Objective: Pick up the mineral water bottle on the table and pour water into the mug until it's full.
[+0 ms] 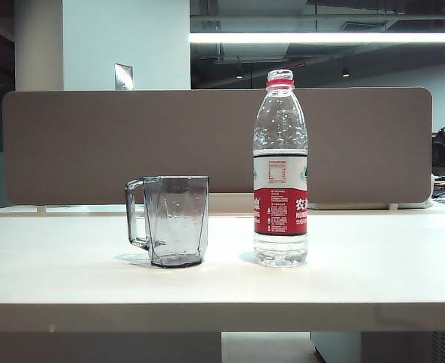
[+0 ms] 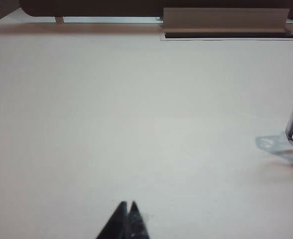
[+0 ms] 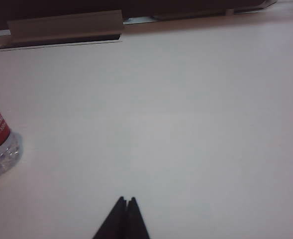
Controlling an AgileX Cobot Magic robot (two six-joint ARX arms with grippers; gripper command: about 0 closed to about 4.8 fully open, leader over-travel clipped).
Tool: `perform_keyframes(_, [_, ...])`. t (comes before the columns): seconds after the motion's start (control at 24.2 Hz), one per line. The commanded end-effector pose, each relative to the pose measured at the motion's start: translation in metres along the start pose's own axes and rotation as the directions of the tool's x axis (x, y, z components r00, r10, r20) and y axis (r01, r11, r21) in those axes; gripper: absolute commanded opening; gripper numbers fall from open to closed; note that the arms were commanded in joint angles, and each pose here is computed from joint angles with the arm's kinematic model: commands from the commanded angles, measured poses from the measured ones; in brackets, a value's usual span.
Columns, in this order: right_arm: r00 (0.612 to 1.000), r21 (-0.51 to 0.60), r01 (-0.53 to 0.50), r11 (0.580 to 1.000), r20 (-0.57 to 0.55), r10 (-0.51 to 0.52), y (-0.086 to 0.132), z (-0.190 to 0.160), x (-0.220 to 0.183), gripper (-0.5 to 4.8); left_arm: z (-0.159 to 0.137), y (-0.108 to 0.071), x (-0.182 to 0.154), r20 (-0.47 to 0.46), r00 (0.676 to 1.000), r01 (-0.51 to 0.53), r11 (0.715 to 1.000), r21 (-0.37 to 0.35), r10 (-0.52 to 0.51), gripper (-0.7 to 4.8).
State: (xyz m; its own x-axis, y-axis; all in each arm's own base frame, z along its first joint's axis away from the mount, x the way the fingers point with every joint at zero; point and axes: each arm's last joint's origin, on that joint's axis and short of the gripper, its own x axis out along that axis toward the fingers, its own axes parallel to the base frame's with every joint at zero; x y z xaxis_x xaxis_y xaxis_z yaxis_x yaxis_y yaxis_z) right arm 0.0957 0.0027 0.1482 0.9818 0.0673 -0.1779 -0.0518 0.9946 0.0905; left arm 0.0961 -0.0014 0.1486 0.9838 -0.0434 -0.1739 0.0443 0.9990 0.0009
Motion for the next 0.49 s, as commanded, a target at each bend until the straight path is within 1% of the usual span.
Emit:
perform_keyframes(0.04, [1.0, 0.0, -0.002, 1.0, 0.004, 0.002, -0.0001, -0.0012, 0.0006, -0.05, -0.0002, 0.0002, -0.0001, -0.006, 1.0, -0.002, 1.0, 0.002, 0.002, -0.05])
perform_keyframes(0.37, [1.0, 0.0, -0.003, 1.0, 0.004, 0.003, 0.0, -0.0012, 0.0006, -0.05, 0.0004, 0.0, -0.0003, -0.008, 1.0, 0.0, 1.0, 0.002, 0.0, -0.05])
perform_keyframes(0.45, [1.0, 0.0, -0.002, 1.0, 0.004, 0.002, -0.0001, -0.0012, 0.0006, -0.05, 0.0034, -0.0001, 0.0003, -0.057, 0.998, 0.002, 1.0, 0.0, -0.002, -0.05])
perform_keyframes(0.49, [1.0, 0.0, -0.003, 1.0, 0.004, 0.003, 0.0, -0.0012, 0.0006, -0.05, 0.0077, -0.0014, 0.0008, -0.11, 0.994, 0.013, 1.0, 0.0, -0.013, -0.05])
